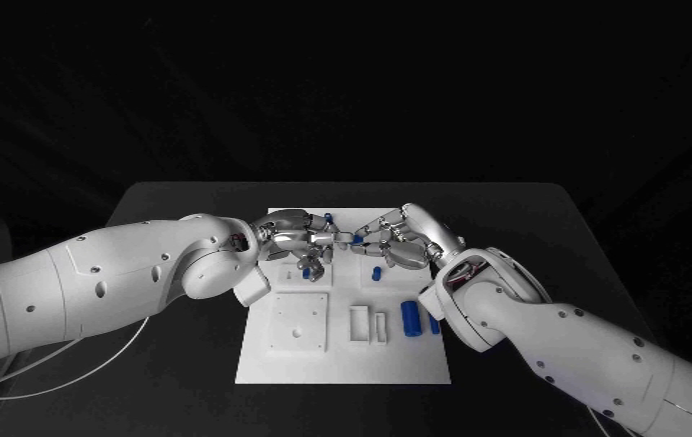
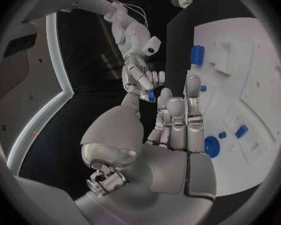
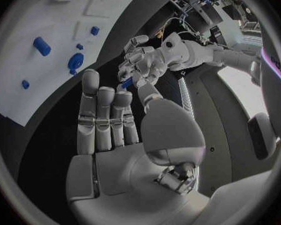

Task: Assemble the parts on the task board

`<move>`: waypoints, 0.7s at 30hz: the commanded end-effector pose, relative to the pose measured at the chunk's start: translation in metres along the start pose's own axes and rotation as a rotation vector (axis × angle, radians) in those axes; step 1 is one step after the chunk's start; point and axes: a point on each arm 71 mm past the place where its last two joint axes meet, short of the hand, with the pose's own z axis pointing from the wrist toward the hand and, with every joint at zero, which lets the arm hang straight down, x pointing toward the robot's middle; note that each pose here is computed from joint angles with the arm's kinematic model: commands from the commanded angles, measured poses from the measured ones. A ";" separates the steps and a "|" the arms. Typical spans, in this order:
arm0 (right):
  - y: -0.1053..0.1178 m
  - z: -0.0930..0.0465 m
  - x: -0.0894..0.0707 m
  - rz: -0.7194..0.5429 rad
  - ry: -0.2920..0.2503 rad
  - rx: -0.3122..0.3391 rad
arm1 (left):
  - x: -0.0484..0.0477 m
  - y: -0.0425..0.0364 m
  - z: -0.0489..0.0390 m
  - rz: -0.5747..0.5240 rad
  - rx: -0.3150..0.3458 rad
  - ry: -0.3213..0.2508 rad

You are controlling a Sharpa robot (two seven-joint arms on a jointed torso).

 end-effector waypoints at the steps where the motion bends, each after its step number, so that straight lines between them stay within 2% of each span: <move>1: 0.002 0.000 0.002 0.008 0.009 -0.007 | 0.0025 -0.0016 0.0016 -0.029 0.010 0.016; 21: 0.000 0.001 0.006 0.010 0.027 0.004 | 0.0064 -0.0039 0.0050 -0.036 0.021 0.043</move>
